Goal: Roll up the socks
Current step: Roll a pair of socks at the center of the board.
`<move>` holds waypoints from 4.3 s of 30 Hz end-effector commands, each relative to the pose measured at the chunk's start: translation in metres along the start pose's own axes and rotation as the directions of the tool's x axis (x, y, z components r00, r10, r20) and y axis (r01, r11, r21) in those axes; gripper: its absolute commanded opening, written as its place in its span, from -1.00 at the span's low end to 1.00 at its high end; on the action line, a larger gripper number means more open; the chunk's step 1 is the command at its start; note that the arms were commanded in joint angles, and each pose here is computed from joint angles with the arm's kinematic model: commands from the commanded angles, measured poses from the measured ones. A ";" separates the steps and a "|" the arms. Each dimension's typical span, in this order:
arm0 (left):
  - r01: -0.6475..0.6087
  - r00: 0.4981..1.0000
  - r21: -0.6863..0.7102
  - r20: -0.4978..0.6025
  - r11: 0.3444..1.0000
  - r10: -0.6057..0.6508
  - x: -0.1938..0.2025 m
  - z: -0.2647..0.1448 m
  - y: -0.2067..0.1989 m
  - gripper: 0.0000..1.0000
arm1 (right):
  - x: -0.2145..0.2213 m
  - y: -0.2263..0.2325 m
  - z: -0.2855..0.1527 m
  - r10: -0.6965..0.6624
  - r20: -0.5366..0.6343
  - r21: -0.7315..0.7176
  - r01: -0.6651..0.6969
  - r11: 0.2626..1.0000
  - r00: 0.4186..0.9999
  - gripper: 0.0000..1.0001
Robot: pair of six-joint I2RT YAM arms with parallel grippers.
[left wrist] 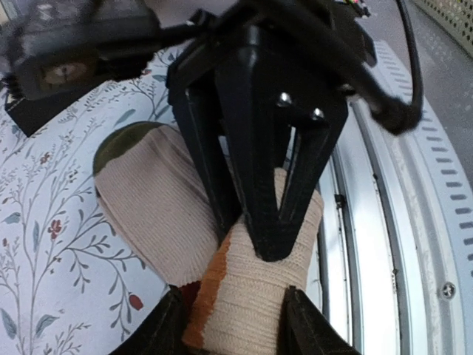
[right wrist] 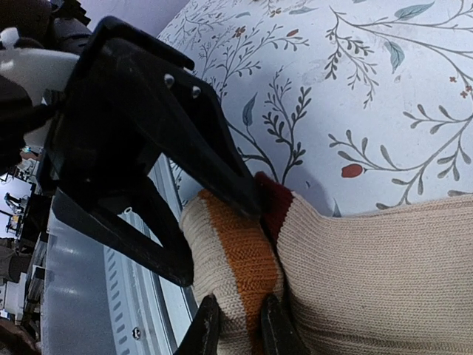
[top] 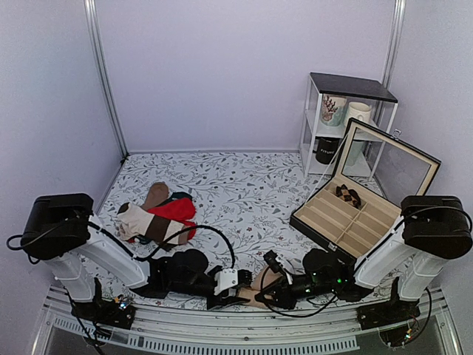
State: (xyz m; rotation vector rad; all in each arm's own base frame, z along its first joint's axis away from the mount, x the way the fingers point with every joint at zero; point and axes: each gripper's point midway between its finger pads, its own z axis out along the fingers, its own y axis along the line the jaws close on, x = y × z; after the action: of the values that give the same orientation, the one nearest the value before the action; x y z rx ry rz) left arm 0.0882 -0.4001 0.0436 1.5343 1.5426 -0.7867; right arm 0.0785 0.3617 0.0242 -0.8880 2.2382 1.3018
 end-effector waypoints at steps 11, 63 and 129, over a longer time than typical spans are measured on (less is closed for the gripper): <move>0.006 1.000 0.102 -0.026 0.995 -0.003 0.017 0.012 -0.023 -0.16 | 0.109 -0.060 -0.023 0.200 -0.352 0.234 -0.121 0.965 0.914 -0.73; 0.162 0.984 0.203 -0.103 0.966 -0.143 0.033 0.010 -0.042 -1.00 | 0.106 -0.066 -0.019 0.213 -0.357 0.266 -0.120 0.957 0.909 -0.50; 0.087 0.995 -0.042 0.056 0.995 -0.084 -0.027 -0.018 0.016 0.37 | 0.063 -0.044 -0.033 0.005 -0.128 0.247 0.027 0.969 0.992 -0.72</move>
State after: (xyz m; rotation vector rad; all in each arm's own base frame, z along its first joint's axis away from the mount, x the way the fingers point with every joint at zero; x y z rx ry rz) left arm 0.0919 -0.3962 0.0475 1.4108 1.8379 -1.0076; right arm 0.0792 0.3379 0.0264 -0.9412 2.1213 0.9916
